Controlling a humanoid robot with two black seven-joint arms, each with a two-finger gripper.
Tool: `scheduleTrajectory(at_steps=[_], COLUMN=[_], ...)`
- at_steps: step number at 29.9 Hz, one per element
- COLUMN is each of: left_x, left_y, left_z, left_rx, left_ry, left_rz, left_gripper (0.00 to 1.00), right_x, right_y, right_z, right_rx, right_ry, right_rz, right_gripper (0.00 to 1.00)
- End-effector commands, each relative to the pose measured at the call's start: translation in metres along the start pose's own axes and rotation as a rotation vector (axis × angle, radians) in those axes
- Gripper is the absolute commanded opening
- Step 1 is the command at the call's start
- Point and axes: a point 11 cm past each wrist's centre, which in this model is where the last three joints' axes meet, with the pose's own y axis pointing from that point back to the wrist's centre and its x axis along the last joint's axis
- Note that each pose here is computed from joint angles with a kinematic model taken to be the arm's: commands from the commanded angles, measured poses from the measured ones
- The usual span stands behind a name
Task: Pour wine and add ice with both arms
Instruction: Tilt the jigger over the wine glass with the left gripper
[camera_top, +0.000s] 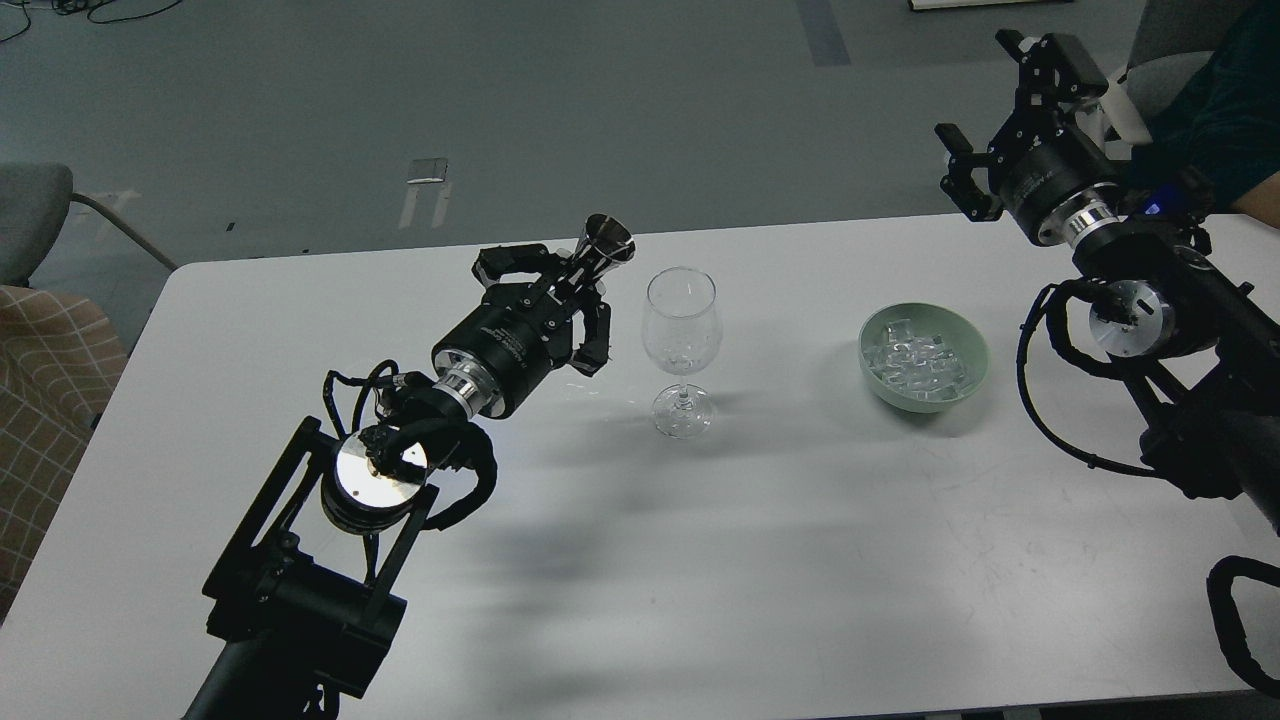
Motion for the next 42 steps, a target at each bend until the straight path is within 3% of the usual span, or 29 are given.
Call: scheduleTrajectory(at_steps=[1, 42], left_x=[-0.005, -0.001], left_y=[-0.006, -0.016], left_z=[-0.003, 0.002], left_rx=[0.016, -0.006], left_ry=[-0.016, -0.265], left_rz=[0.004, 0.066], left_gripper=[0.00, 0.00], right_x=[-0.002, -0.002], right_y=[0.000, 0.002], right_z=[0.001, 0.005], right_rx=[-0.001, -0.005], right_ry=[-0.003, -0.007], right_rz=[-0.002, -0.003], right_gripper=[1.00, 1.00])
